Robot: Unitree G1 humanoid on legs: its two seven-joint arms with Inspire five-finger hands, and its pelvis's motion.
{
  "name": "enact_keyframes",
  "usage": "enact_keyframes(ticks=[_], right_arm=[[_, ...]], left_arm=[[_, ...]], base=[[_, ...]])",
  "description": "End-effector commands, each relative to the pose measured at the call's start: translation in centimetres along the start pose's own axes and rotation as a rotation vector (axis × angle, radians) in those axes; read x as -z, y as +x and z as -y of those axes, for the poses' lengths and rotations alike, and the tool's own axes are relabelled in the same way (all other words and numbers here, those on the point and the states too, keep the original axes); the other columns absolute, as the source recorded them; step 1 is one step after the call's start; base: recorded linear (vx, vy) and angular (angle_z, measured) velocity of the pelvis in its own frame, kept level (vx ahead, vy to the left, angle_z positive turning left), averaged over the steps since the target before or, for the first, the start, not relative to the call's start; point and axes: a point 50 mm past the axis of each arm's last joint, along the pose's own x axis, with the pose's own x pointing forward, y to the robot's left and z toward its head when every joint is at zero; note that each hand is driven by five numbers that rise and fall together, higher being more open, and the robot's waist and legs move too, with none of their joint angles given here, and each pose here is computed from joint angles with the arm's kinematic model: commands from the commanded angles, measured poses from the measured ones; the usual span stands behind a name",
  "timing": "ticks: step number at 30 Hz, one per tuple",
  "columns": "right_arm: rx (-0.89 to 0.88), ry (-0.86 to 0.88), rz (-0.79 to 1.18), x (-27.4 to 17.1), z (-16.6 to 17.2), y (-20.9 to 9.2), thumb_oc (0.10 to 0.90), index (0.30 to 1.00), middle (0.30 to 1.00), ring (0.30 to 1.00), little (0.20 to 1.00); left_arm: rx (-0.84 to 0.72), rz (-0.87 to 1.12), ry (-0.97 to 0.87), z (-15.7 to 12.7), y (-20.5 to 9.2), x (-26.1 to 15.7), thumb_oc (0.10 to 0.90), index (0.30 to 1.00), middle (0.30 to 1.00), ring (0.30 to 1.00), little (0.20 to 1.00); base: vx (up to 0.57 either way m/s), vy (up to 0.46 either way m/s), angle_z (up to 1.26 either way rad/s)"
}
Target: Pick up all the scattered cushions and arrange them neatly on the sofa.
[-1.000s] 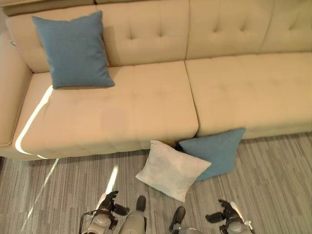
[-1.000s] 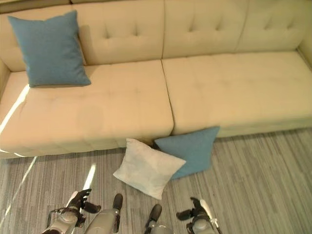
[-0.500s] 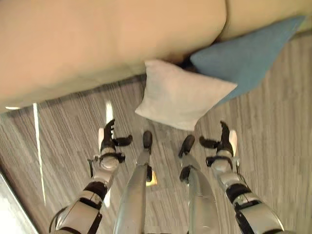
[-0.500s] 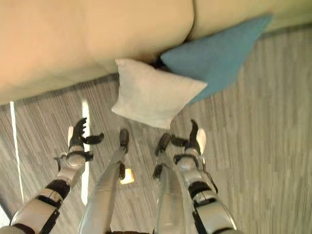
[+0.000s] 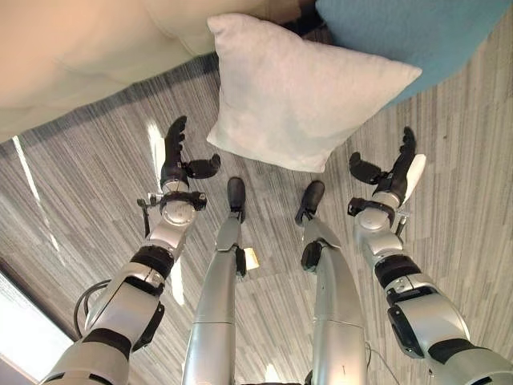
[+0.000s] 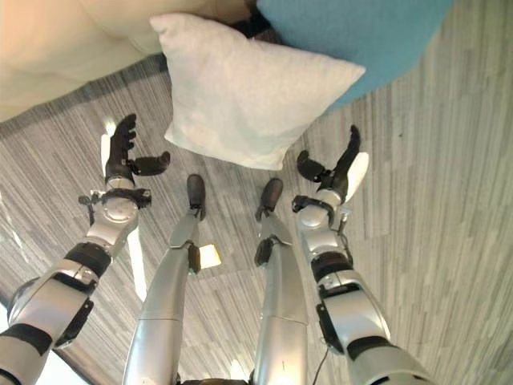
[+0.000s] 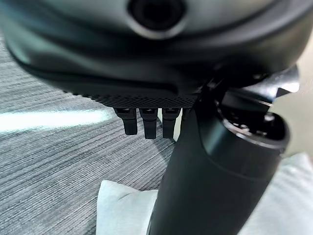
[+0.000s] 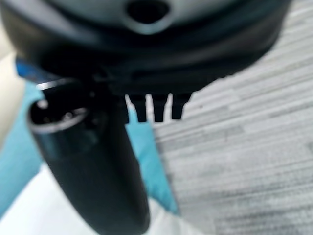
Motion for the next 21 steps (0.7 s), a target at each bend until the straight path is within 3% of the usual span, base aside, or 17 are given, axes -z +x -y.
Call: enact_keyframes(ticks=[1, 13, 21], right_arm=[[0.097, -0.069, 0.032, 2.3, 3.3, -0.3, 0.8, 0.9, 0.9, 0.9, 0.9], [0.14, -0.047, 0.125, -1.6, 3.7, 2.6, 0.8, 0.9, 0.9, 0.9, 0.9], [0.131, 0.002, 0.252, -7.1, 3.2, 4.8, 0.8, 0.9, 0.9, 0.9, 0.9]], left_arm=[[-0.076, -0.006, -0.008, -0.7, -0.7, 1.2, 0.8, 0.9, 0.9, 0.9, 0.9], [-0.095, 0.115, 0.015, -1.0, 2.1, -3.9, 0.8, 0.9, 0.9, 0.9, 0.9], [-0.124, 0.222, 0.028, -1.2, 3.6, -8.4, 0.8, 0.9, 0.9, 0.9, 0.9]], base=[[0.03, -0.005, -0.09], [0.02, -0.01, -0.04], [0.03, -0.014, 0.01]])
